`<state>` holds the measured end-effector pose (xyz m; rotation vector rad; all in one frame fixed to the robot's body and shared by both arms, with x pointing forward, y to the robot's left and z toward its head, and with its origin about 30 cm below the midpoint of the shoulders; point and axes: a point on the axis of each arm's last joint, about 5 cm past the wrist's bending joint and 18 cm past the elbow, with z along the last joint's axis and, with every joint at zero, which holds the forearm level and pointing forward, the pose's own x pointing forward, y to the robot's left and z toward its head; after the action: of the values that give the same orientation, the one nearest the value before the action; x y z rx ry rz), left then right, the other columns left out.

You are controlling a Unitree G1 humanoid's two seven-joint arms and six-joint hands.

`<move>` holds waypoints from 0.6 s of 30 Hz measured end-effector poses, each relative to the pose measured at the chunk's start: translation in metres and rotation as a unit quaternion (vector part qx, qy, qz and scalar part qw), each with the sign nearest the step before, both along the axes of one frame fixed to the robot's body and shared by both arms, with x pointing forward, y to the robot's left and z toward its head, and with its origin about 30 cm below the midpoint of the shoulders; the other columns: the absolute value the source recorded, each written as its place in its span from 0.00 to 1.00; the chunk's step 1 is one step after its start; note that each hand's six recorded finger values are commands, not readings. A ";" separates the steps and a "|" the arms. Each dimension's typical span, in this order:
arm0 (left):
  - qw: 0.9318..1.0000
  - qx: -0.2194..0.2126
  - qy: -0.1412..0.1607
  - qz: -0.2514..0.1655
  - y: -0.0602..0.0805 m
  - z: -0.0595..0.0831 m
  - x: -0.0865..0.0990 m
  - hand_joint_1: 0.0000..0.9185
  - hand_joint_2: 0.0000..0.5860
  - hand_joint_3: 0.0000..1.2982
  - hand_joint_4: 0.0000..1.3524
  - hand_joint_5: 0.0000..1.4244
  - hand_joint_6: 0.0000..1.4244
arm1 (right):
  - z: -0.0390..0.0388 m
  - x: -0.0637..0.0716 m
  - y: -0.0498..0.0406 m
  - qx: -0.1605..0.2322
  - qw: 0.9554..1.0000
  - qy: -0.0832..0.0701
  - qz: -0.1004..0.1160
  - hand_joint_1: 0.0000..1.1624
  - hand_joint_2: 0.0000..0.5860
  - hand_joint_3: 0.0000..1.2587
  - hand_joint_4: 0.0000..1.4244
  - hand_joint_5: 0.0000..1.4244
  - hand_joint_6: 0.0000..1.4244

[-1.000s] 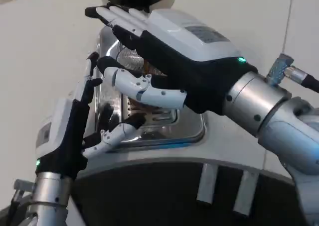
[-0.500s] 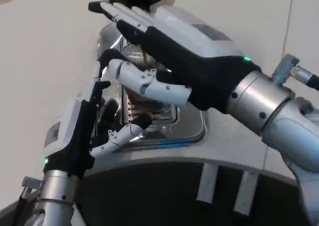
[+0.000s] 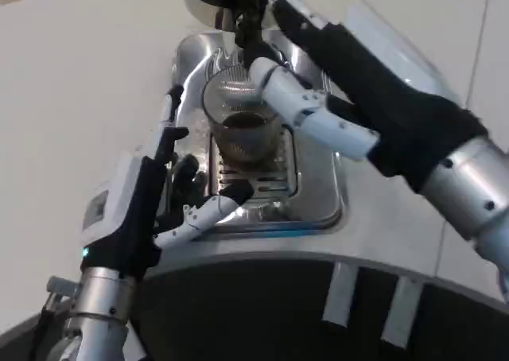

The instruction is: Grasp the cup under the faucet to collect the drink, then remove the cup.

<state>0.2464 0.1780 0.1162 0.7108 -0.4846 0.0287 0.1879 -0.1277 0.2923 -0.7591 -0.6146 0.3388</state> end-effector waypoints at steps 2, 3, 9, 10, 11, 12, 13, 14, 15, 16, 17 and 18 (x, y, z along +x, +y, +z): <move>1.000 0.000 0.002 0.000 0.000 -0.001 0.000 0.18 0.06 0.00 0.00 0.14 0.14 | -0.0016 -0.004 -0.0084 0.015 0.999 -0.011 -0.026 0.09 0.97 0.00 0.00 0.00 0.00; 1.000 0.000 0.002 0.000 0.000 -0.001 0.000 0.18 0.06 0.00 0.00 0.14 0.14 | -0.0019 -0.005 -0.0110 0.017 0.999 -0.013 -0.034 0.10 0.97 0.00 0.00 0.00 0.00; 1.000 0.001 0.006 -0.008 -0.005 -0.002 0.003 0.17 0.06 0.00 0.00 0.14 0.14 | -0.0020 -0.018 -0.0331 -0.013 0.995 -0.046 -0.085 0.13 0.96 0.00 0.00 0.00 0.00; 1.000 0.001 0.007 -0.010 -0.006 -0.002 0.004 0.17 0.06 0.00 0.00 0.14 0.14 | -0.0020 -0.020 -0.0367 -0.018 0.994 -0.051 -0.093 0.13 0.96 0.00 0.00 0.00 0.00; 1.000 0.001 0.008 -0.011 -0.007 -0.002 0.004 0.17 0.06 0.00 0.00 0.14 0.14 | -0.0020 -0.021 -0.0385 -0.020 0.994 -0.052 -0.097 0.13 0.96 0.00 0.00 0.00 0.00; 1.000 0.002 0.009 -0.013 -0.009 -0.002 0.005 0.17 0.06 0.00 0.00 0.14 0.14 | -0.0026 -0.024 -0.0416 -0.023 0.993 -0.055 -0.105 0.13 0.95 0.00 0.00 0.00 0.00; 1.000 0.002 0.008 -0.014 -0.009 -0.001 0.006 0.17 0.06 0.00 0.00 0.14 0.14 | -0.0035 -0.026 -0.0434 -0.026 0.992 -0.056 -0.109 0.13 0.95 0.00 0.00 0.00 0.00; 1.000 0.001 0.008 -0.015 -0.010 -0.001 0.007 0.17 0.06 0.00 0.00 0.14 0.14 | -0.0041 -0.027 -0.0443 -0.030 0.992 -0.057 -0.112 0.13 0.95 0.00 0.00 0.00 0.00; 1.000 0.000 0.009 -0.017 -0.012 -0.001 0.009 0.17 0.06 0.00 0.00 0.14 0.14 | -0.0065 -0.029 -0.0461 -0.044 0.990 -0.058 -0.118 0.13 0.95 0.00 0.00 0.00 0.00; 1.000 -0.002 0.010 -0.017 -0.013 -0.001 0.009 0.17 0.06 0.00 0.00 0.14 0.14 | -0.0087 -0.031 -0.0468 -0.053 0.990 -0.057 -0.120 0.14 0.95 0.00 0.00 0.00 0.00; 1.000 -0.006 0.011 -0.018 -0.014 -0.001 0.009 0.17 0.06 0.00 0.00 0.14 0.14 | -0.0133 -0.036 -0.0479 -0.072 0.988 -0.057 -0.124 0.17 0.96 0.00 0.00 0.00 0.00; 1.000 -0.006 0.011 -0.018 -0.014 -0.001 0.010 0.17 0.06 0.00 0.00 0.14 0.14 | -0.0157 -0.039 -0.0484 -0.084 0.987 -0.057 -0.123 0.19 0.95 0.00 0.00 0.00 0.00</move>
<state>0.2561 0.1638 0.1148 0.6891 -0.4761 -0.0091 0.1494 -0.1761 0.2766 -1.0113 -0.5965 0.1202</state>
